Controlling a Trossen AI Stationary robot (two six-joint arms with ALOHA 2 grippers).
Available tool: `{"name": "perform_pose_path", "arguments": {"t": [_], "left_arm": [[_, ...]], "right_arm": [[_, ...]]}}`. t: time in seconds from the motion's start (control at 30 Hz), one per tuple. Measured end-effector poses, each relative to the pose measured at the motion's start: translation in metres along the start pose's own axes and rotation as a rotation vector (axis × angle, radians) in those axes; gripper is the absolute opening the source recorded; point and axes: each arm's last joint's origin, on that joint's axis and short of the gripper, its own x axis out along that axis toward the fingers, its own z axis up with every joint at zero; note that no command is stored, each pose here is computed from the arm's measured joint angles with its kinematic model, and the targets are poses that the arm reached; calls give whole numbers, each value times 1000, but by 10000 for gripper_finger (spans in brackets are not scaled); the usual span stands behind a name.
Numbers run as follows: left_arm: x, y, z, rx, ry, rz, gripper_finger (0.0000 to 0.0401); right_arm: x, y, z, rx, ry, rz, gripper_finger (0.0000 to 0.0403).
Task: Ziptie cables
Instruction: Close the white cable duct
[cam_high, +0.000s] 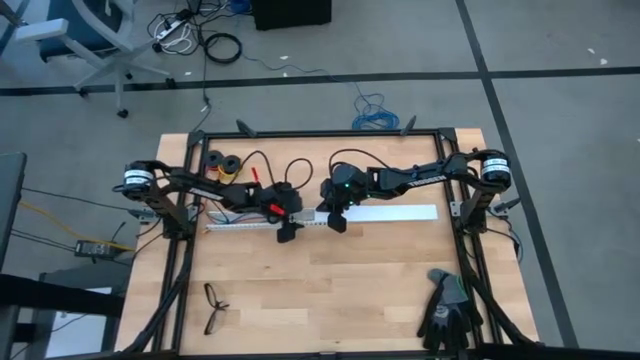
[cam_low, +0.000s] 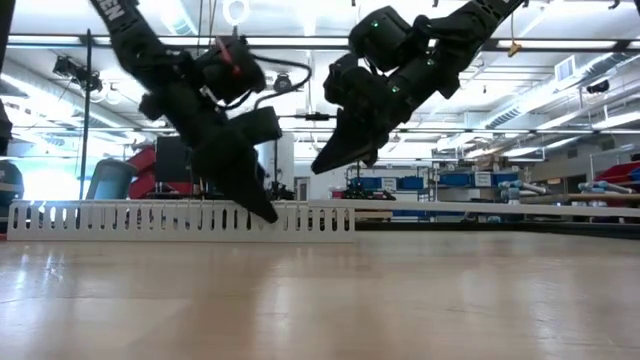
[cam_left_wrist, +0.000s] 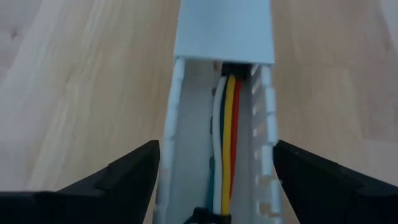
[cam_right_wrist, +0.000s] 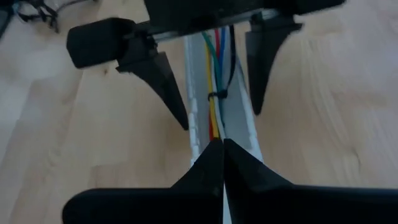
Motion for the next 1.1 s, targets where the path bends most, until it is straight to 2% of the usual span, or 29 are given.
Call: {"name": "perform_pose_path", "arguments": {"t": [0.17, 0.37, 0.63, 0.77, 0.97, 1.1], "left_arm": [[1, -1, -13, -38, -88, 1, 321], [2, -1, -18, -43, -89, 24, 317], [3, -1, -19, -18, -84, 24, 256], [3, -1, -19, -18, -87, 24, 236], [3, -1, -18, -19, -94, 24, 237], [3, -1, -18, -20, -96, 23, 237]], "right_arm": [[0, -1, -3, 6, 29, -15, 0], [0, -1, -3, 16, 28, -15, 0], [1, 3, -6, 46, 51, -35, 0], [4, 3, -15, 92, 129, -47, 0], [11, 3, -20, 90, 138, -71, 0], [21, 1, -24, 92, 130, -46, 0]]}}
